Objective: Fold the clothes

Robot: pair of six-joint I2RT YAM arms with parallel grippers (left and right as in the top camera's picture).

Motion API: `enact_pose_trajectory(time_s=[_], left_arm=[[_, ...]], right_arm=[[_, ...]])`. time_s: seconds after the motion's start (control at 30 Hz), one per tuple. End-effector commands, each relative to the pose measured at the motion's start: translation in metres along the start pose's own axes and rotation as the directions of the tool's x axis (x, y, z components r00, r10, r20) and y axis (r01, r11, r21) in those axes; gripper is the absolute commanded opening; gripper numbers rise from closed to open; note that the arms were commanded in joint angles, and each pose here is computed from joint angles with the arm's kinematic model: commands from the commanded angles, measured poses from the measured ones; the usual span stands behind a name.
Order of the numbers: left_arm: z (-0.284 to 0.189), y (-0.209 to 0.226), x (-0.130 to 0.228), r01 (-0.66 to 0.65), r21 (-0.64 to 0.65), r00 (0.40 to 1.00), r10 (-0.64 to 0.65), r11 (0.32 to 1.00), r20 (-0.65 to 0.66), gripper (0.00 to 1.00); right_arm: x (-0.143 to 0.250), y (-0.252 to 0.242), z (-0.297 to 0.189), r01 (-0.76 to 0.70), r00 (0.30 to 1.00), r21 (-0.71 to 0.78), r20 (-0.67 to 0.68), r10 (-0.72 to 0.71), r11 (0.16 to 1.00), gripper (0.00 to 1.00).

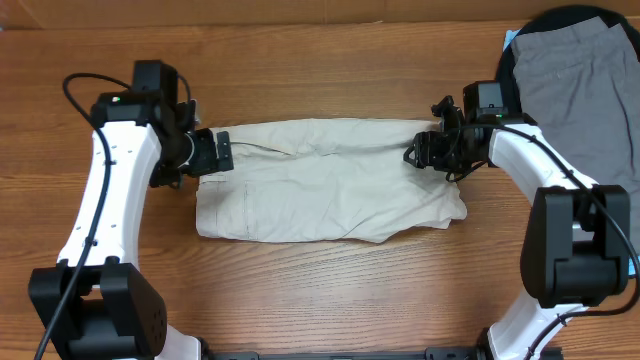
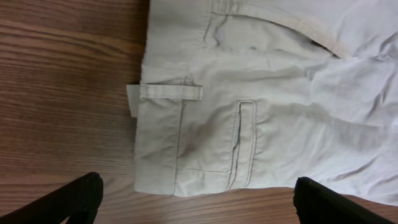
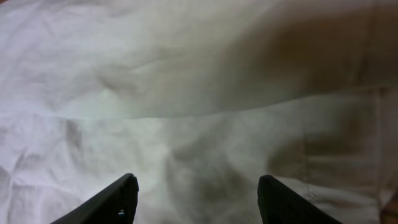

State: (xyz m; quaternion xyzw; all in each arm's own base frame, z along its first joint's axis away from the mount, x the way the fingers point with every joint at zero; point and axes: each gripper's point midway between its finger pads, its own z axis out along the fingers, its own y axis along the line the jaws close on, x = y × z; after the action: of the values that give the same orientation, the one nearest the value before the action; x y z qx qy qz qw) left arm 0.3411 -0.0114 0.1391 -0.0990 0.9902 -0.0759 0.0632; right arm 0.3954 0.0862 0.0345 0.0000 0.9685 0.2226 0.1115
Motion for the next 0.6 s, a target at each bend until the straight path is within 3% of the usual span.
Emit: enact_pose_trajectory(time_s=[0.0,0.1,0.27,0.57], left_arm=[[-0.016,0.010,-0.007,0.020,0.066,0.999,-0.022,0.998,0.035,1.00],[-0.011,0.022,-0.003,0.072,0.078,0.997,-0.071,0.994,-0.011,1.00],[0.024,0.026,0.005,0.037,0.099,0.993,-0.025,0.994,-0.115,1.00],[0.112,0.044,-0.016,0.072,0.108,0.980,-0.050,0.992,-0.194,0.98]], right_arm=[[0.009,-0.006,0.014,-0.042,0.998,0.026,-0.040,0.043,0.999,0.65],[0.011,-0.006,0.014,-0.045,0.998,0.028,-0.048,0.046,0.999,0.65],[0.013,-0.014,0.014,-0.047,0.997,0.071,-0.053,0.051,0.996,0.65],[0.020,-0.022,0.013,-0.054,0.995,0.121,-0.075,0.064,0.991,0.65]])
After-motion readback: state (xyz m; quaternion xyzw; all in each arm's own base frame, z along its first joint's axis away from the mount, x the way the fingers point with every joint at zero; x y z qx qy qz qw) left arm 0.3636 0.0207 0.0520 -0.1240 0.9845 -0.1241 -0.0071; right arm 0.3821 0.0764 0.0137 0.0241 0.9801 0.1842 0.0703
